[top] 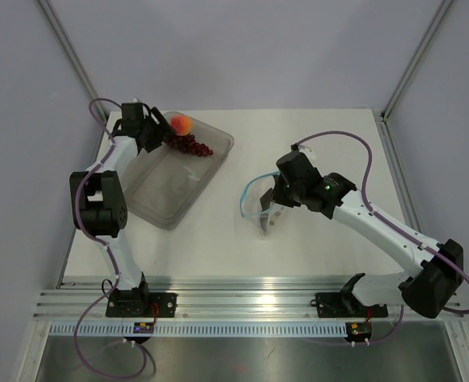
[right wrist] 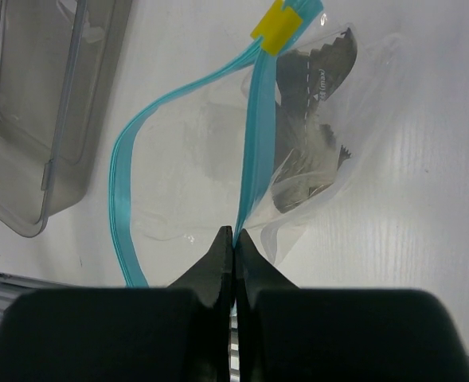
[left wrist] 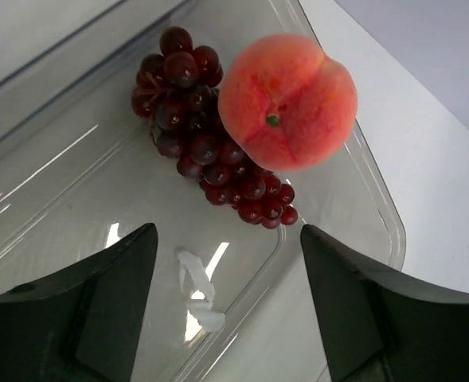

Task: Place the food in the zip-top bag and seal the zipper
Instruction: Adjust the fake fruit in the bin.

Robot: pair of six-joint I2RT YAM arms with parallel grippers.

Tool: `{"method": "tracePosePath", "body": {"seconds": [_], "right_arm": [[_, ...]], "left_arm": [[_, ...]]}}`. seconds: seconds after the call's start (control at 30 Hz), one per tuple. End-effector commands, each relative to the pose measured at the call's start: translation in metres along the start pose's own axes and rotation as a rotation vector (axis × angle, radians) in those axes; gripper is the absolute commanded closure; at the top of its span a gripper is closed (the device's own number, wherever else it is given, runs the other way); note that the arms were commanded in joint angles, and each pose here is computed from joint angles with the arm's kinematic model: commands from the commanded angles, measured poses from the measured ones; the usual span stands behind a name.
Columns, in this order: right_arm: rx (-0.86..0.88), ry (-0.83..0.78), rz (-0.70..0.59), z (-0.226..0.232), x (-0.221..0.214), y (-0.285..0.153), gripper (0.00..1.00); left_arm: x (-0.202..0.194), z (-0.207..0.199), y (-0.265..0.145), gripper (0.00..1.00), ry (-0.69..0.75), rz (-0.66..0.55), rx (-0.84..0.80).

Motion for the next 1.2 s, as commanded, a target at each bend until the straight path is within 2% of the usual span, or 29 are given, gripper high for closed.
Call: {"method": "tracePosePath", "body": {"seconds": [0.0, 0.07, 0.1, 0.17, 0.63, 1.0, 1.17], "right_arm": [[0.032, -0.008, -0.031, 0.012, 0.015, -0.005, 1.0], [0.028, -0.01, -0.031, 0.014, 0.018, -0.003, 1.0], [0.022, -0.012, -0.023, 0.015, 0.018, -0.001, 1.0], [0.023, -0.017, -0.022, 0.017, 0.02, 0.001, 1.0], [0.028, -0.04, 0.023, 0.024, 0.016, 0.016, 1.0], [0.029, -0.04, 0.022, 0.024, 0.017, 0.015, 1.0], [0.03, -0.038, 0.021, 0.024, 0.017, 0.015, 1.0]], "left_arm": [[0.021, -0.011, 0.005, 0.22, -0.02, -0.108, -0.103], [0.023, -0.016, 0.008, 0.17, -0.008, -0.112, -0.132], [0.024, -0.016, 0.01, 0.1, -0.006, -0.108, -0.132], [0.033, -0.024, 0.012, 0.07, 0.017, -0.117, -0.147], [0.04, -0.033, 0.062, 0.08, 0.04, -0.007, -0.178], [0.028, -0.028, 0.075, 0.1, 0.054, 0.019, -0.151], [0.024, -0.025, 0.077, 0.14, 0.059, 0.034, -0.141]]}}
Point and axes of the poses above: each gripper's point midway between its finger pads, its own y axis out along the fingers, its own z axis along the line the jaws close on, x = y × z, the point moved 7 cm from there along -y, back along the fingers, and after that the axes turned 4 degrees about -y, right-handed, at the moved point
